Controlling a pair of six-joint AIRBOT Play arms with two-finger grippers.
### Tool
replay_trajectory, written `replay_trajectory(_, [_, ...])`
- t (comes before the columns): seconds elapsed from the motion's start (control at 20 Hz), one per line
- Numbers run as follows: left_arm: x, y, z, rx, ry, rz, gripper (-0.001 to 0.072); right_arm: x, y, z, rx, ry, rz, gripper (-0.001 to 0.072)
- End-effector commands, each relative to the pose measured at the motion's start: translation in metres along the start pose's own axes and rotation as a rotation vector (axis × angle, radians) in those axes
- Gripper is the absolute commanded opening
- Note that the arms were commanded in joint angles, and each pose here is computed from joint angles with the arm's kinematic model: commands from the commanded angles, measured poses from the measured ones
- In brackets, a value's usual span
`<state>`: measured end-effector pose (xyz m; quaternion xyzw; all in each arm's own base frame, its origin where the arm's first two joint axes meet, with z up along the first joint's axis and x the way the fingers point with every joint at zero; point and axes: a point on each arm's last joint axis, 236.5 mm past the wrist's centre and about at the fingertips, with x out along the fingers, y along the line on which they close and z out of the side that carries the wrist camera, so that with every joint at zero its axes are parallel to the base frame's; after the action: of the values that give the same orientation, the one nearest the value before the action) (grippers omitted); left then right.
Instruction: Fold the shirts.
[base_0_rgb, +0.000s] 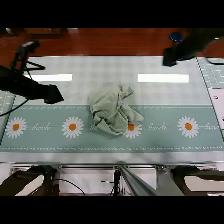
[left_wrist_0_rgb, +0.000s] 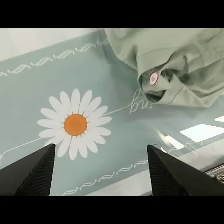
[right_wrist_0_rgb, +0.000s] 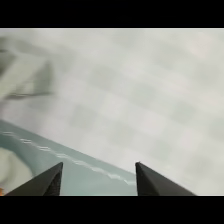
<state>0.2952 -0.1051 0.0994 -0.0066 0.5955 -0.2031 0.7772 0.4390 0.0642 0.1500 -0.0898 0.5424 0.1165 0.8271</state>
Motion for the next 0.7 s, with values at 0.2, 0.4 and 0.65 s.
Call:
replay_trajectory(0.2, [0.081,-0.030,-0.007,-0.088,0.042,-0.241,0.0720,0.029,-0.075,-0.082,0.360,0.163,0.157,0.0524])
replay_trajectory(0.4, [0.118,-0.044,-0.006,-0.100,0.105,-0.291,0.0720,0.073,-0.051,-0.122,0.390,0.279,0.267,0.0524])
replay_trajectory(0.65, [0.148,-0.067,-0.027,-0.054,0.223,-0.311,0.0720,0.104,-0.005,-0.133,0.421,0.271,0.464,0.0523])
